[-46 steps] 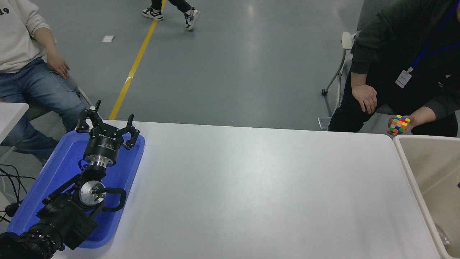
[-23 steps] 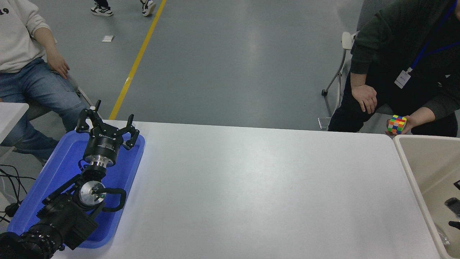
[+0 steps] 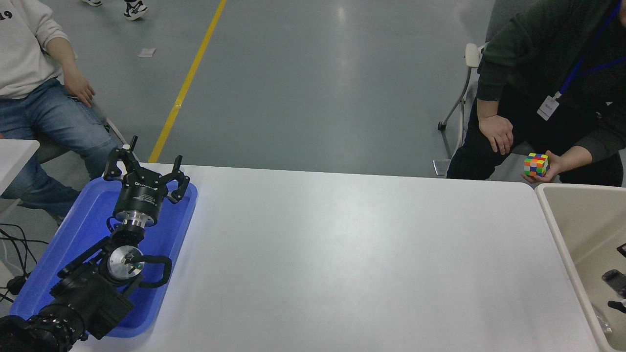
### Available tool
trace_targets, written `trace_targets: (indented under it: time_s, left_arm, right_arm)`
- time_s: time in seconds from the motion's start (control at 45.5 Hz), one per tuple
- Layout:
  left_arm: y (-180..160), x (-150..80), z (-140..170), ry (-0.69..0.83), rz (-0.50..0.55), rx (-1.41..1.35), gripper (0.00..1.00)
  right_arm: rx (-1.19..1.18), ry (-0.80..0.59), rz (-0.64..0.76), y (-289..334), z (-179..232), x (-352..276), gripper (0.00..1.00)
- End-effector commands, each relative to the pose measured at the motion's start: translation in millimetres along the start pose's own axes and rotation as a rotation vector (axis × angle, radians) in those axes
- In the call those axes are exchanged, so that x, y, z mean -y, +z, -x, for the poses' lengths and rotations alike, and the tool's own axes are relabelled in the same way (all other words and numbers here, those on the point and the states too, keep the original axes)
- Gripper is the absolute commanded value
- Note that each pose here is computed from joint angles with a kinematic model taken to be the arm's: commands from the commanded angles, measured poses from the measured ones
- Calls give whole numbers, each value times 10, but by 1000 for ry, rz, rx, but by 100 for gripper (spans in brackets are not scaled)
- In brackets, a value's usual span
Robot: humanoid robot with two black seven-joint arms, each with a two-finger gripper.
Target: Pick up paper ball place in dustbin
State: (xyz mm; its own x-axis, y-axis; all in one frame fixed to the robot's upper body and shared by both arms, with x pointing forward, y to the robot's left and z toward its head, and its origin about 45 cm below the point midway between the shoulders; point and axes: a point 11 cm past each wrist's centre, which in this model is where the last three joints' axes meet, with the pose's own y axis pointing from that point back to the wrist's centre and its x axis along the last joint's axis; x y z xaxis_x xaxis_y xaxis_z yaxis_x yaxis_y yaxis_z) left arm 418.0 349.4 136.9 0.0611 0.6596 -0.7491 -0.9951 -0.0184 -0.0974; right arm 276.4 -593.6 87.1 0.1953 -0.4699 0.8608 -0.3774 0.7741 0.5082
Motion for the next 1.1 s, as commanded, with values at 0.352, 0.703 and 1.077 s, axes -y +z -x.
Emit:
trace_targets:
  time_s: [0.352,0.703,1.077]
  left_arm:
    - [0,0,0,0,0,0,100]
    - [0,0,0,0,0,0,100]
    - [0,0,0,0,0,0,100]
  right_arm:
    - [472,-25,-130,-924,-787,-192,100]
    - [947,-191,-476,-2361,-1826,-1100,100]
    - [1255,-581,-832,-3177,-2191,-2234,100]
